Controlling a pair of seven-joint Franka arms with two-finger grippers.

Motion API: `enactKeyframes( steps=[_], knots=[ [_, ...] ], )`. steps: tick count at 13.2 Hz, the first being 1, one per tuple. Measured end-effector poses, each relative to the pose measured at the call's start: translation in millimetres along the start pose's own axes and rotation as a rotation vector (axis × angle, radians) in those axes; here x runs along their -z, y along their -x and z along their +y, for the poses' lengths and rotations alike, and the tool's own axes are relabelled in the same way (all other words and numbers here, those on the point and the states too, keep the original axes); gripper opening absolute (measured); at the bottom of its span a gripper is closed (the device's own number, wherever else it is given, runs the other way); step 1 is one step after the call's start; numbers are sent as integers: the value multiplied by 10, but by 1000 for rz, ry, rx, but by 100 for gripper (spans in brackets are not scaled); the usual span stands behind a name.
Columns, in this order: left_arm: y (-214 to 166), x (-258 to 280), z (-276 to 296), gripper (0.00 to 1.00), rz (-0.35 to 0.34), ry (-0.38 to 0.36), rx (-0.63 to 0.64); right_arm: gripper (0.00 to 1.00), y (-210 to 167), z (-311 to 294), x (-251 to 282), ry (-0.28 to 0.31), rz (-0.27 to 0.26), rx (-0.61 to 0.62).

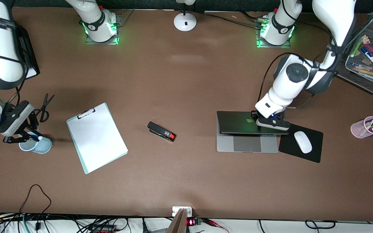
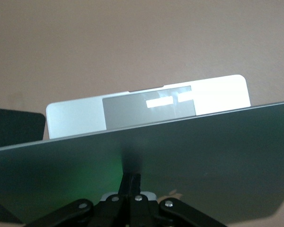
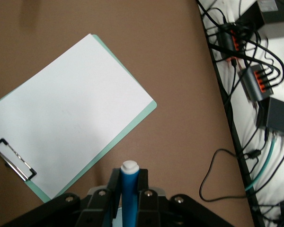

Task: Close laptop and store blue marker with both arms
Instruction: 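Push the laptop lid down with the left gripper while the right gripper lifts the marker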

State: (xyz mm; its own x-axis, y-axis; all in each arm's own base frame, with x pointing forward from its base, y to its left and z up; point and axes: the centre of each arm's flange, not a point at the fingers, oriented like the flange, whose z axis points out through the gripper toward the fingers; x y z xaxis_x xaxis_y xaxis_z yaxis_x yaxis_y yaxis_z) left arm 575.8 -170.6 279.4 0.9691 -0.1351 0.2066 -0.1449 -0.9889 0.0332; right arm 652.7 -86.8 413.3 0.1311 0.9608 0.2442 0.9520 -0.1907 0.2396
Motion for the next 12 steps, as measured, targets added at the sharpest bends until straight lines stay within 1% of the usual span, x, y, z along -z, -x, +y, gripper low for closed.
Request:
enactKeyframes(
  steps=[3, 5, 6, 7, 9, 10, 12],
  knots=[
    [-91, -252, -32, 1, 12, 31, 17, 18, 266, -68, -27, -22, 55, 174],
    [-145, -413, -44, 1, 17, 46, 23, 18, 423, -118, -65, -28, 122, 270],
    [-184, -482, -65, 1, 23, 44, 14, 18, 505, -167, -106, -45, 169, 301],
    [-225, -541, -90, 1, 27, 39, 5, 18, 593, -232, -165, -75, 222, 313],
    [-293, -647, -120, 1, 33, 38, -3, 18, 790, -373, -281, -136, 328, 300],
    [-305, -692, -121, 1, 34, 41, -4, 18, 882, -418, -290, -151, 359, 297],
    [-294, -779, -129, 1, 28, 44, -2, 18, 1040, -481, -223, -176, 403, 292]
  ],
)
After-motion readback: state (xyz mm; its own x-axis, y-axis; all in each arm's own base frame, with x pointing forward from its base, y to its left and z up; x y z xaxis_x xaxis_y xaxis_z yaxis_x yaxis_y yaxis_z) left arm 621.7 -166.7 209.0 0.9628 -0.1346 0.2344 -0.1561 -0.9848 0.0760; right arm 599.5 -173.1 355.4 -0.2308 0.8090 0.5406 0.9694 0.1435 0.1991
